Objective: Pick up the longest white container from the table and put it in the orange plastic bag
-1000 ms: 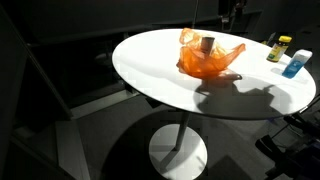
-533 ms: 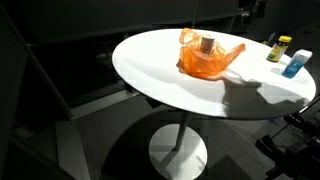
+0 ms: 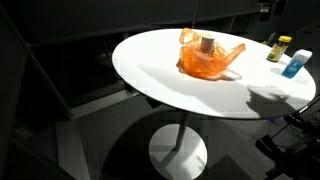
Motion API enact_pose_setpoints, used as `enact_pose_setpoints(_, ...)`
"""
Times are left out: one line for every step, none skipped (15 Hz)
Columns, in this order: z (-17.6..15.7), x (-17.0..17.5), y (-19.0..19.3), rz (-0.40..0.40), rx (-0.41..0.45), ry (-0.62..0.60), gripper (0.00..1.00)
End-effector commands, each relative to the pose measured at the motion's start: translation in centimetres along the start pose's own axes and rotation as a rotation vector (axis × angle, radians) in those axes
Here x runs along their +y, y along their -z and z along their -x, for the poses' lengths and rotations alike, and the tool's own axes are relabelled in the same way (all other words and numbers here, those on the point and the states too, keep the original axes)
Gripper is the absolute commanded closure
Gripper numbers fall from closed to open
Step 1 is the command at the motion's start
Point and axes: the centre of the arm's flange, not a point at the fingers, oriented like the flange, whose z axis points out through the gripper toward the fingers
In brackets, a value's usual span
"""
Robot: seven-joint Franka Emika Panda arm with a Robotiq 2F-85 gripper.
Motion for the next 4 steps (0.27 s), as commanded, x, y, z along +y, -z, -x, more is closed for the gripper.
enact_pose_setpoints(0.17,0.0,-0.06,0.0,0.0,0.0,0.0)
enact_pose_setpoints(0.15,-0.03,-0.13,0.0,-0.002,0.001,0.0)
enact_pose_setpoints(0.12,-0.06,-0.21,0.0,-0.003,0.001,0.0)
enact_pose_setpoints(0.08,-0.08,-0.32,0.0,-0.005,0.001,0.0)
